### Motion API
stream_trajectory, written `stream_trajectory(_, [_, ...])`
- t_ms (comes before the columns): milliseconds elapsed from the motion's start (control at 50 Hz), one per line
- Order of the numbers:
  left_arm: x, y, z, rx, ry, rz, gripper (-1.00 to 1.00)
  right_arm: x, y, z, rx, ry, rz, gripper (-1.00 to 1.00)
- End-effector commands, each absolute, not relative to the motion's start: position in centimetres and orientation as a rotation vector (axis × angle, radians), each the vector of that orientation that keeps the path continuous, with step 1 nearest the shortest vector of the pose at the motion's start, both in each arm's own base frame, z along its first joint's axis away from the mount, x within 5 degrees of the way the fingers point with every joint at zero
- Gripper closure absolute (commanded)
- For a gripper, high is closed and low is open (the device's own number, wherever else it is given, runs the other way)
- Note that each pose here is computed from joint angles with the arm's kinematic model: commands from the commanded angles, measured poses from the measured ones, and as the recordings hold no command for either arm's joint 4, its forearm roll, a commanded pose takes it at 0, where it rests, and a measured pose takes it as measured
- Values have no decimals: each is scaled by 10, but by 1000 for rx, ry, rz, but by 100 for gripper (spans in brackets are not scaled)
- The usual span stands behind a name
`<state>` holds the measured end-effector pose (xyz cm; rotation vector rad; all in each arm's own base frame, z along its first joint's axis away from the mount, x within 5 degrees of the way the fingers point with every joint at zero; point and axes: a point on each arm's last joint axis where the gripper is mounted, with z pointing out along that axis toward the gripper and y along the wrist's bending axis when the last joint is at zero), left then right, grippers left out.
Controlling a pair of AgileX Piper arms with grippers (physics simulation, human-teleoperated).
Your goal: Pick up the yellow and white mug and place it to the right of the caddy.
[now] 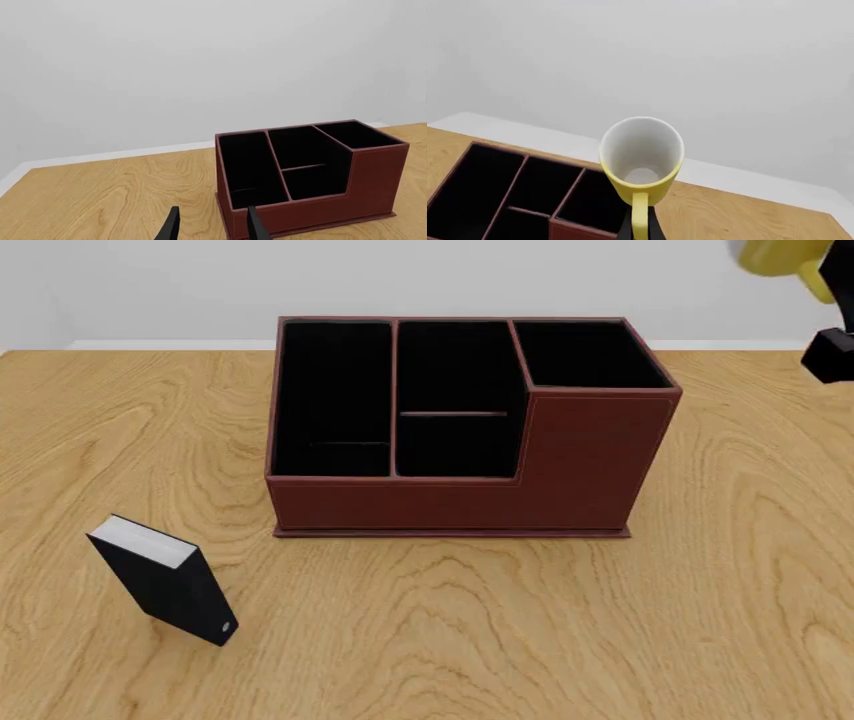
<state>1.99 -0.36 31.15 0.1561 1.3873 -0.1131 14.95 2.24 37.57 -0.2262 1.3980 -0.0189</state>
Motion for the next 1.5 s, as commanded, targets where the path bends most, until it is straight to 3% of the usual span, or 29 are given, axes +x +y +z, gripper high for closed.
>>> stream_trajectory(20, [21, -4, 309, 155, 1392, -114, -100, 161, 15, 375, -183, 1396, -61, 100])
stream_trajectory(380, [21, -4, 309, 158, 1391, -111, -100, 184, 5, 359, -130, 1427, -104, 100])
stream_trajectory(740, [21, -4, 309, 163, 1398, -101, -100, 218, 2, 312, -119, 1507, -110, 100])
stream_trajectory(1220, [21, -4, 309, 177, 1402, -98, -100, 226, -10, 310, -57, 1519, -130, 100])
stream_trajectory(1500, [21, -4, 308, 170, 1407, -94, -100, 240, -13, 285, -56, 1568, -138, 100])
